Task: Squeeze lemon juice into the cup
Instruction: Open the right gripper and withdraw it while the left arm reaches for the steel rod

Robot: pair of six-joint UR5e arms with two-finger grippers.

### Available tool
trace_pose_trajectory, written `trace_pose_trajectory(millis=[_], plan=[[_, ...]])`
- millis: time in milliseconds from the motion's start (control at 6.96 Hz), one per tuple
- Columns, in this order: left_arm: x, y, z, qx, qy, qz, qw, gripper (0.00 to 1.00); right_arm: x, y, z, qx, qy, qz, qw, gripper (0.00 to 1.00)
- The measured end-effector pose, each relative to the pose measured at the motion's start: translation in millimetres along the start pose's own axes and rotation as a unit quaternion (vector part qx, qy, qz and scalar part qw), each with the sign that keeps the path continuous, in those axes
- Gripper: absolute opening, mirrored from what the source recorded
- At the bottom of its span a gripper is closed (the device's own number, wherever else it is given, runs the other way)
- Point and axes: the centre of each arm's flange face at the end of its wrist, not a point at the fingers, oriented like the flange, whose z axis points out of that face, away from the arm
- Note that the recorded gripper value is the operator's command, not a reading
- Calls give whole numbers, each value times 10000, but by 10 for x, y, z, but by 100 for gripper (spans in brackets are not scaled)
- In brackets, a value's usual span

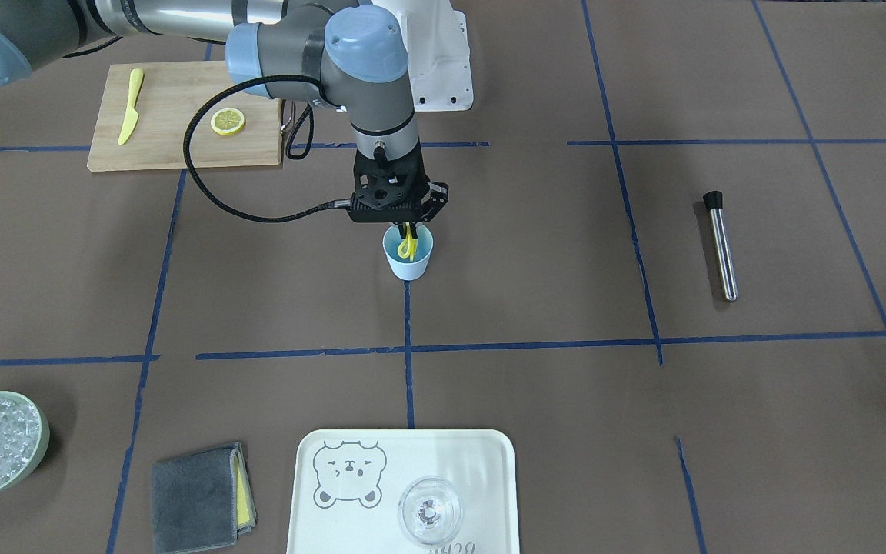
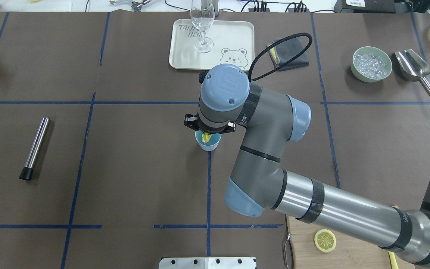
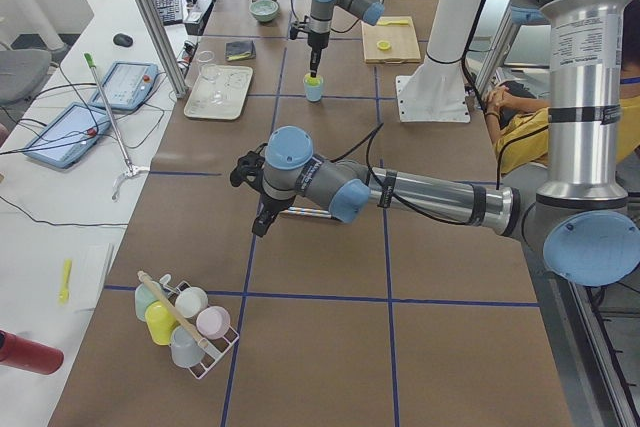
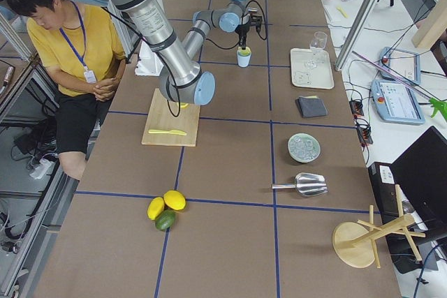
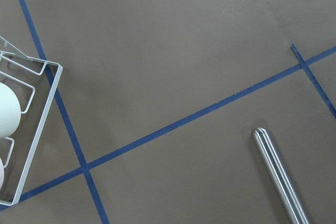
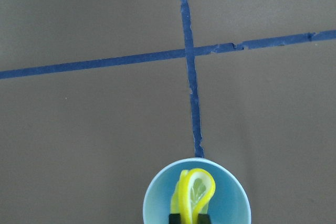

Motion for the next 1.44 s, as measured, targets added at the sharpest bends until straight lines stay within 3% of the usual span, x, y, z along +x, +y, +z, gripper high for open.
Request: trace_pose_trajectory(millis=[574,718,1005,1149,1436], plan=[[20,-10,-27,26,-2,15,10000,100,-19,-36,19,9,22,27,10000,75],[8,-4,-7,3,-3,-61,10000,100,-39,-77,-38,1,-26,42,10000,100],[76,-24,279,-201,76,-826,9964,99,220,-320,-294,-204,-196,173,9995,100],[298,-77,560,-351,179,-915,9950,99,694,-501,-456,-265,-235,154,9993,100],[812,-249,1094,-557,231,-850,9946,100,1752,-831,-639,-345,-130,-281,9989,100]])
